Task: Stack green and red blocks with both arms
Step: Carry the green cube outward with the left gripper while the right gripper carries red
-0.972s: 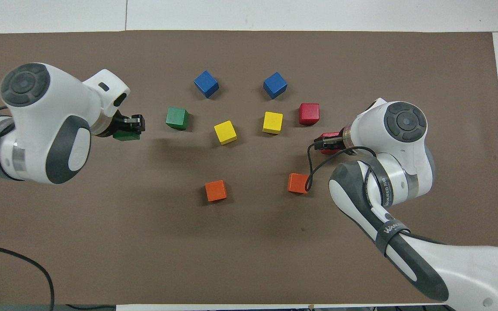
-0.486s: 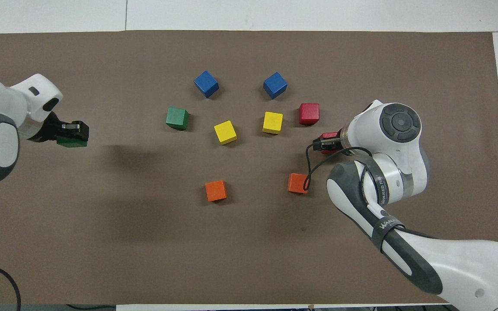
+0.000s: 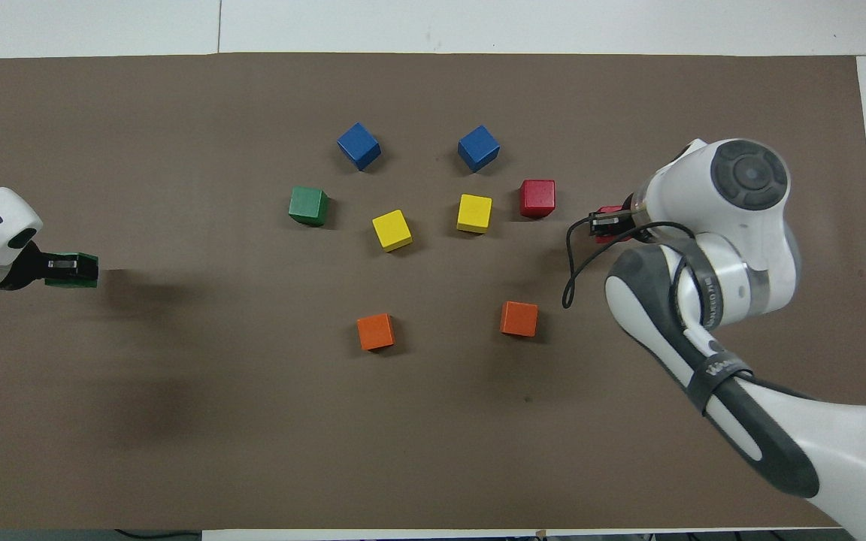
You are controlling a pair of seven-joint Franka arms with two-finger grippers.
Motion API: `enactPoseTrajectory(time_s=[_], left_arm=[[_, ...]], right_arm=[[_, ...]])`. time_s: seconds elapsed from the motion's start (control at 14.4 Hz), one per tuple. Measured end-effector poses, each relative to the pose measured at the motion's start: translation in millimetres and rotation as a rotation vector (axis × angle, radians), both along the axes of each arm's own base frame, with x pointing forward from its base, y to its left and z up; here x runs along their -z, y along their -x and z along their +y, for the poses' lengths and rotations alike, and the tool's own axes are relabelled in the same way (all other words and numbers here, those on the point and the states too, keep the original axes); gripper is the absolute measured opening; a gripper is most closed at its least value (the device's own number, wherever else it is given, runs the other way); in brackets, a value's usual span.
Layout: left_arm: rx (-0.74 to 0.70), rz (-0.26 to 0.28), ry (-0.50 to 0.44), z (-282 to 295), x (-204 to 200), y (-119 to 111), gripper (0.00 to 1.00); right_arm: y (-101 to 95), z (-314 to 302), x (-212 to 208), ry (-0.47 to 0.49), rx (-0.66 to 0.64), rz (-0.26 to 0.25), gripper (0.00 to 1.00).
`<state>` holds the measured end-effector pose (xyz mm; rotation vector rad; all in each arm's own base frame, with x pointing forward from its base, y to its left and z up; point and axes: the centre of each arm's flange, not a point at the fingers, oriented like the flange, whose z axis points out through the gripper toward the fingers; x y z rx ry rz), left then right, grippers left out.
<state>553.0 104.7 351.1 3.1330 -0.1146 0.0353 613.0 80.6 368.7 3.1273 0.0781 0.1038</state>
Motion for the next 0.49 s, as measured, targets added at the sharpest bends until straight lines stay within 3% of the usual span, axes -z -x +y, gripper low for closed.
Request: enactPoseTrajectory(time_s=[0.14, 0.49], left_arm=[[-0.006, -0.006, -0.001, 3.0, 9.5, 5.3, 0.56], [-0.015, -0.001, 0.000, 6.8, 29.2, 17.8, 0.56]], right_arm=[[-12.9, -52.1, -21.1, 0.008, -0.019, -0.007, 0.55], [-13.3, -114.5, -18.0, 0.011, 0.014, 0.004, 0.55]])
